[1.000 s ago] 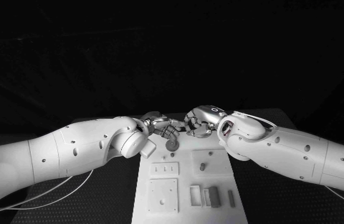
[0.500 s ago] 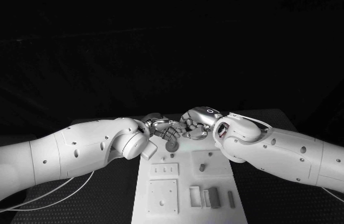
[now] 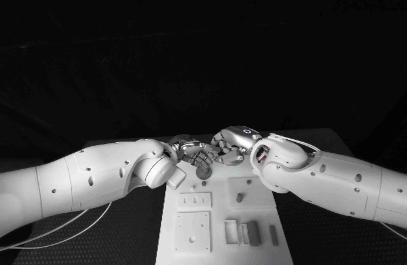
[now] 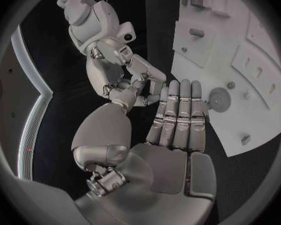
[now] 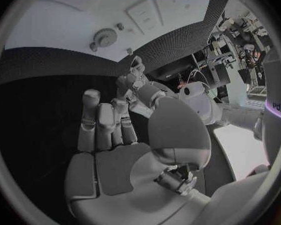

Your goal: Assemble the parts on the task board

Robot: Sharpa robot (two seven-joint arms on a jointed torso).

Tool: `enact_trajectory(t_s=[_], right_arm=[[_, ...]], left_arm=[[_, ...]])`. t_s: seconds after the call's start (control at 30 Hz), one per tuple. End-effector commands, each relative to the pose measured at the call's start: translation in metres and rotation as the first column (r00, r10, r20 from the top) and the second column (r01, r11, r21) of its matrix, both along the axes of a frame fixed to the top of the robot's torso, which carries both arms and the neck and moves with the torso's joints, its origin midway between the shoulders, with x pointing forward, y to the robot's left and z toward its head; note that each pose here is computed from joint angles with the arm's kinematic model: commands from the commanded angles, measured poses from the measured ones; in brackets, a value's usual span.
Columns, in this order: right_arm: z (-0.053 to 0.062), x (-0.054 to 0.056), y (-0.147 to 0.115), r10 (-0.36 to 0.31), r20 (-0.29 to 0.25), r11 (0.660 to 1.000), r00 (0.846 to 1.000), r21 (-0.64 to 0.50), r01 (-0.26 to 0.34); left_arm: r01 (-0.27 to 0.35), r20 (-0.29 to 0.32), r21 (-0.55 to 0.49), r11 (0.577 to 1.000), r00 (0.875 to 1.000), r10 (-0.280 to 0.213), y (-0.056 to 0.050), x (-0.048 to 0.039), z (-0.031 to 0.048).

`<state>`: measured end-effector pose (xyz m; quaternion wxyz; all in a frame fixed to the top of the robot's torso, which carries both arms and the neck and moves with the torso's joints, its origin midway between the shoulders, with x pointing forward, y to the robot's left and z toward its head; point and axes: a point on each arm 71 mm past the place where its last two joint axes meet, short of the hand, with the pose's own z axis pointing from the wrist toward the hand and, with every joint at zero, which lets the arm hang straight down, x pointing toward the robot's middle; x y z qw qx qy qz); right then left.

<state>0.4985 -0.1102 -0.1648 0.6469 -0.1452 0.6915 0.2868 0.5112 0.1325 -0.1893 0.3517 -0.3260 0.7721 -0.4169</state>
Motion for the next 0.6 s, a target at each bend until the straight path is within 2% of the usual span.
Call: enact_trajectory(t_s=[0.03,0.6], right_arm=[[0.0001,-0.0029,0.0053,0.020,0.007,1.000,1.000,-0.003,-0.020],[-0.0012,-0.0027,0.0114,0.031,-0.002,0.999,1.000,-0.009,-0.031]], left_arm=[[0.007,0.007,-0.003,1.000,1.000,-0.007,-0.0034,0.0000,0.0019],[0.032,-0.003,-0.020,0.999,0.999,-0.032,-0.0090,-0.0027,0.0022]])
